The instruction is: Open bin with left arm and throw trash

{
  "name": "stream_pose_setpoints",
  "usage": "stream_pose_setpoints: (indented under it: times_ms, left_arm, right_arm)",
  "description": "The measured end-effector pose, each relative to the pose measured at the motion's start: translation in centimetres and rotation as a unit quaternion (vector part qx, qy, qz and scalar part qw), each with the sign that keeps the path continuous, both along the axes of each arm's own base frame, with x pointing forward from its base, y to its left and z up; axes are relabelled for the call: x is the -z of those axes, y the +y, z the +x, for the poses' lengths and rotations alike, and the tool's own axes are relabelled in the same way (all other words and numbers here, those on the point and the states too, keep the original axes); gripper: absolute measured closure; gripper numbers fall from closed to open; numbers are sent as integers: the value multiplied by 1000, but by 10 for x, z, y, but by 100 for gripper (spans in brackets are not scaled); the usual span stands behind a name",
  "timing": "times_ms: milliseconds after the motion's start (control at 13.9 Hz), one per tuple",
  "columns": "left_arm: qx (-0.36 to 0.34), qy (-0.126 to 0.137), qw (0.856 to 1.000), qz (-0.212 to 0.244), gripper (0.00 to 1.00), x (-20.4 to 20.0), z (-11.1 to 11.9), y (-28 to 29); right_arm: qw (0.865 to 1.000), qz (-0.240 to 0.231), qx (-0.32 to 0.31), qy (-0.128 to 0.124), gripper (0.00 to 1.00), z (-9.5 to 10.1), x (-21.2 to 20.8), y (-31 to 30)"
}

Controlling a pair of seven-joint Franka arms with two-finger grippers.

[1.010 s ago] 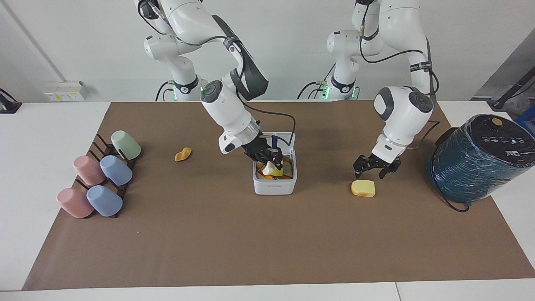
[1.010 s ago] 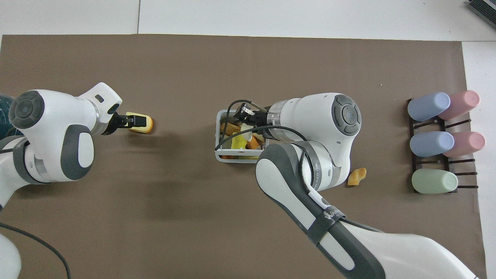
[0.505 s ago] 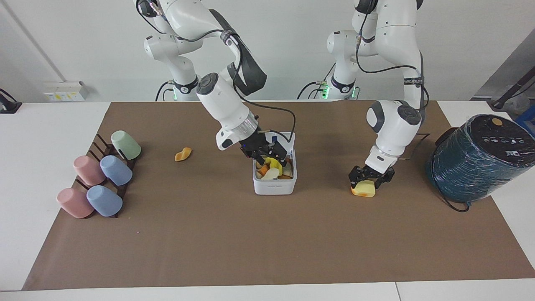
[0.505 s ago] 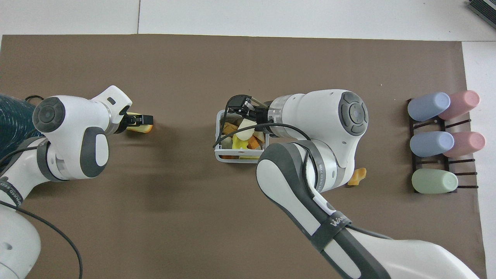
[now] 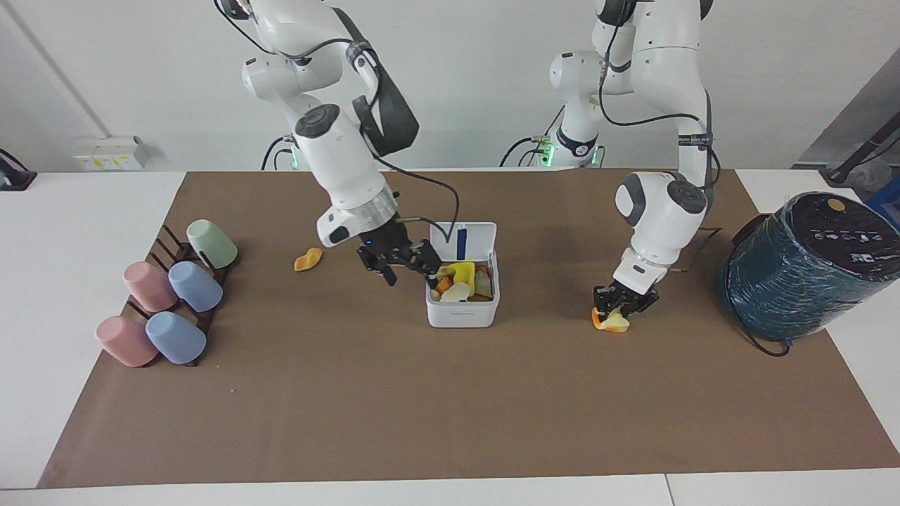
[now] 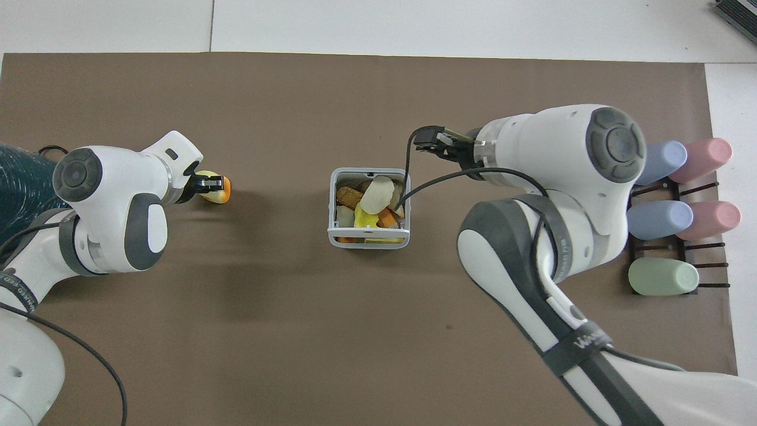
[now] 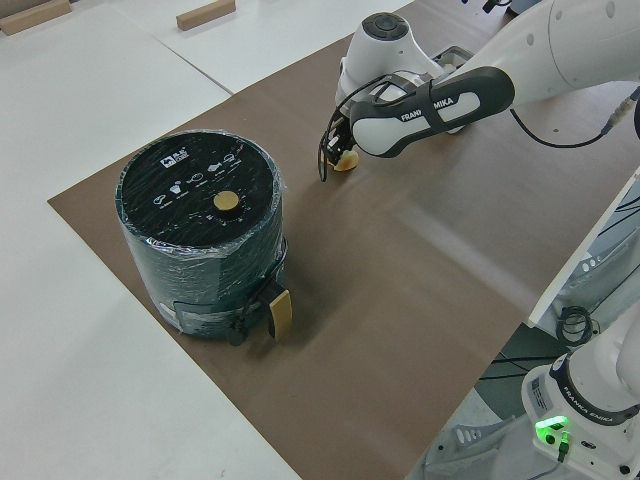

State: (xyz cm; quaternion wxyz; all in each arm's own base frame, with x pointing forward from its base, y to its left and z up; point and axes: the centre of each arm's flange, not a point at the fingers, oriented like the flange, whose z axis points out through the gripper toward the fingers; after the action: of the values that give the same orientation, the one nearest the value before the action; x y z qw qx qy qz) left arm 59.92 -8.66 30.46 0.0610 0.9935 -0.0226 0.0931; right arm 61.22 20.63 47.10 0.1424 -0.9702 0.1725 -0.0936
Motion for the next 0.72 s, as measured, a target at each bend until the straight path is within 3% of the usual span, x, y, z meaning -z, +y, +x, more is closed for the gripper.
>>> stream_pose_setpoints:
  times_ms: [144, 361, 577, 721]
  left_arm:
    - [1, -2, 1000, -1, 85, -3, 2, -1]
    - [2, -6, 1000, -2, 85, -13, 8, -2]
    - [3, -4, 1000, -3, 89, -20, 12, -3]
    - [8, 16, 1000, -5, 89, -31, 17, -5]
  right_arm:
    - [997, -55, -52, 25, 0, -3, -2, -45]
    - [990, -96, -90, 59, 0, -16, 24, -88]
    - [983, -123, -84, 104, 0, -46, 62, -123]
    - [980, -126, -73, 133, 0, -73, 83, -144]
